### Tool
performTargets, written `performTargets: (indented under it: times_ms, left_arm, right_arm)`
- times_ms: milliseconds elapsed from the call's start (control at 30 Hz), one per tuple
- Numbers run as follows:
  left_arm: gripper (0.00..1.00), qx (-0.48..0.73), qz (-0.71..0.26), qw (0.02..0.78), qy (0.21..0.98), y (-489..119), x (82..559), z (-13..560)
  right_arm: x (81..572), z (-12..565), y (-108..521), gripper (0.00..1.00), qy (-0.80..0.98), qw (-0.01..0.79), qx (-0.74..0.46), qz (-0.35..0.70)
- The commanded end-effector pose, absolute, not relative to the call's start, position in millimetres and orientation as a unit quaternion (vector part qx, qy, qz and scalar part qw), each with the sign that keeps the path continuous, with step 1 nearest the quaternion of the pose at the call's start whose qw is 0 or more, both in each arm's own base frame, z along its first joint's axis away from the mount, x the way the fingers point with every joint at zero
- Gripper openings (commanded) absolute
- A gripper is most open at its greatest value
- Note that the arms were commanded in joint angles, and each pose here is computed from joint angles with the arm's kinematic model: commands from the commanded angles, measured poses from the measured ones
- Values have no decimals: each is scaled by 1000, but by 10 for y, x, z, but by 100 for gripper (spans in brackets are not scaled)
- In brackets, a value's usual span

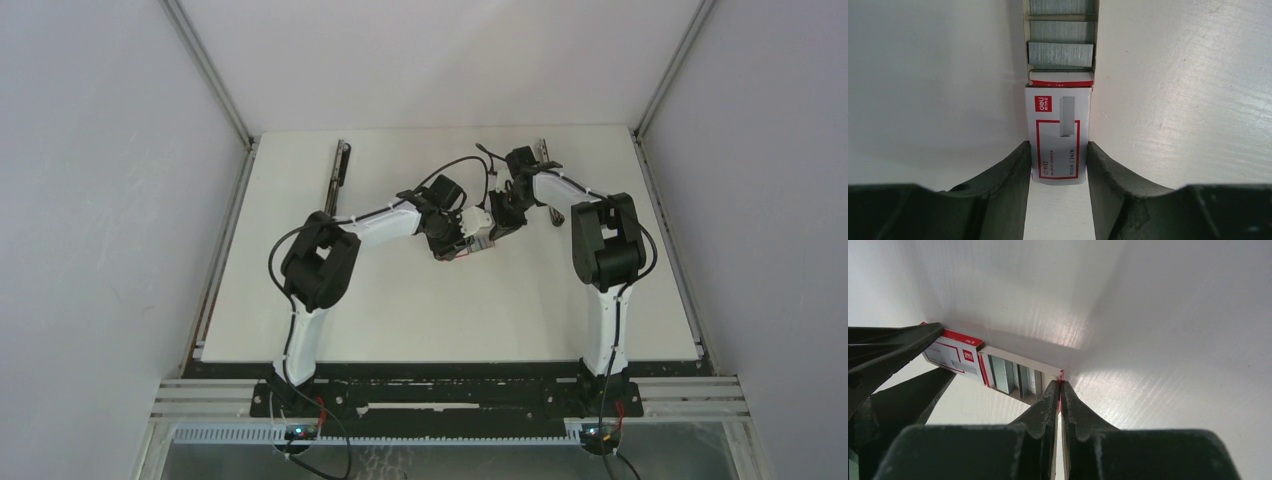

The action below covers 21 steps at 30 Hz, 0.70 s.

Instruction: Unload the staples from the stapler

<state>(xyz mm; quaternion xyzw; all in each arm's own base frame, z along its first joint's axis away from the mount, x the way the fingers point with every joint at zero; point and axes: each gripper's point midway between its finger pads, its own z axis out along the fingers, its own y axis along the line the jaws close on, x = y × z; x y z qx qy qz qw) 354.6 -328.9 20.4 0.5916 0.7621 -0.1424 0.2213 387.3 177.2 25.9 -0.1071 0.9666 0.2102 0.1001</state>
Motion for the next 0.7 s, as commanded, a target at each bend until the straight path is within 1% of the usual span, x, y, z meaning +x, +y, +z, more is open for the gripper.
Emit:
performTargets:
  times_ms: [0, 667]
  left_arm:
    - [47, 585, -141, 237, 763, -3291, 3567, 326]
    - [47, 606, -159, 202, 753, -3252, 3402, 236]
  right_arm:
    - [3865, 299, 1847, 3, 962, 106, -124, 217]
    - [3964, 304, 1861, 2, 963, 115, -119, 214]
